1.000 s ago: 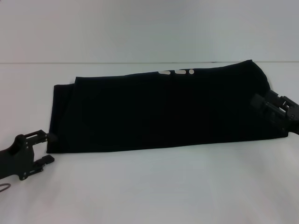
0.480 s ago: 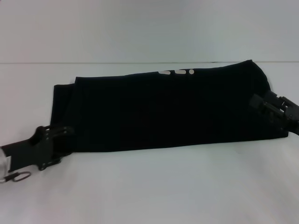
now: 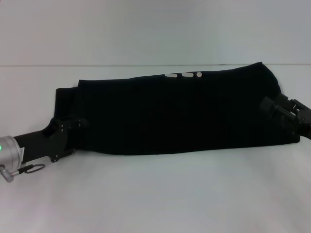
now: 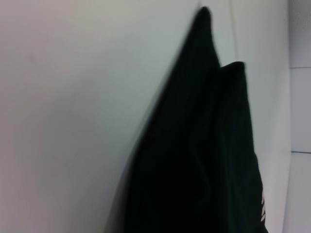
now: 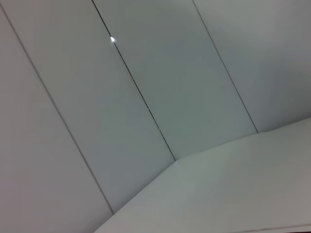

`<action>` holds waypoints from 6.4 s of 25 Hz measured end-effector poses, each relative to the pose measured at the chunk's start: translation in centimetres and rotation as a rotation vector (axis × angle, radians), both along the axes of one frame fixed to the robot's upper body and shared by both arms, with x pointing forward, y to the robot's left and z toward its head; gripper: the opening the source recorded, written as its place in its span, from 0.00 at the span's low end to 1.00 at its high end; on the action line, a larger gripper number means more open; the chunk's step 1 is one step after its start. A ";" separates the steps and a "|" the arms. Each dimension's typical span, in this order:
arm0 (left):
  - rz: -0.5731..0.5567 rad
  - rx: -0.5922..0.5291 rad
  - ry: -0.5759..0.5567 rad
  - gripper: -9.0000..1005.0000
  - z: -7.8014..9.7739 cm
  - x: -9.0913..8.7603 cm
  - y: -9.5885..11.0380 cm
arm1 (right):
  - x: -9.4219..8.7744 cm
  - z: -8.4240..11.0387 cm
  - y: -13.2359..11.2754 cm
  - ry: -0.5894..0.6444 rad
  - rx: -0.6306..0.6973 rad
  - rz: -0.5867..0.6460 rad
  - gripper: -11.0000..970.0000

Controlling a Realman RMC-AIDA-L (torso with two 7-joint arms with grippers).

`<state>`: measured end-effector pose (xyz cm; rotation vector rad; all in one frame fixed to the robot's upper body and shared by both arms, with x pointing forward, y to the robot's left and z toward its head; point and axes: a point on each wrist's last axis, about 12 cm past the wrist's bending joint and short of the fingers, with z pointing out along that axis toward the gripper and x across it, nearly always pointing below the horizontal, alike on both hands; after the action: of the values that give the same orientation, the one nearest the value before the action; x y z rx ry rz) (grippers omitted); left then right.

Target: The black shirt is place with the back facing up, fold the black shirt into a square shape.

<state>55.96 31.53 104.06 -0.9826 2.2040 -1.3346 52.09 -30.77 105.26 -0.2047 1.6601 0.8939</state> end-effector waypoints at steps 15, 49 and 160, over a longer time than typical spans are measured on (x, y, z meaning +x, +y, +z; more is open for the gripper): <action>-0.080 0.072 -0.130 0.26 0.4 0.0 -0.1 | -0.1 0.2 -0.2 -0.002 0.023 -0.007 0.75; 0.022 0.214 -0.299 0.02 3.2 0.3 4.4 | -0.5 0.6 -2.7 0.024 0.086 -0.093 0.75; -0.295 0.014 -0.561 0.87 10.0 4.2 -2.5 | 10.0 2.6 5.8 0.919 -0.140 0.054 0.13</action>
<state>60.15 29.00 114.10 -0.2253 1.9517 -1.4907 62.04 -25.01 107.89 0.0939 2.5782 0.9792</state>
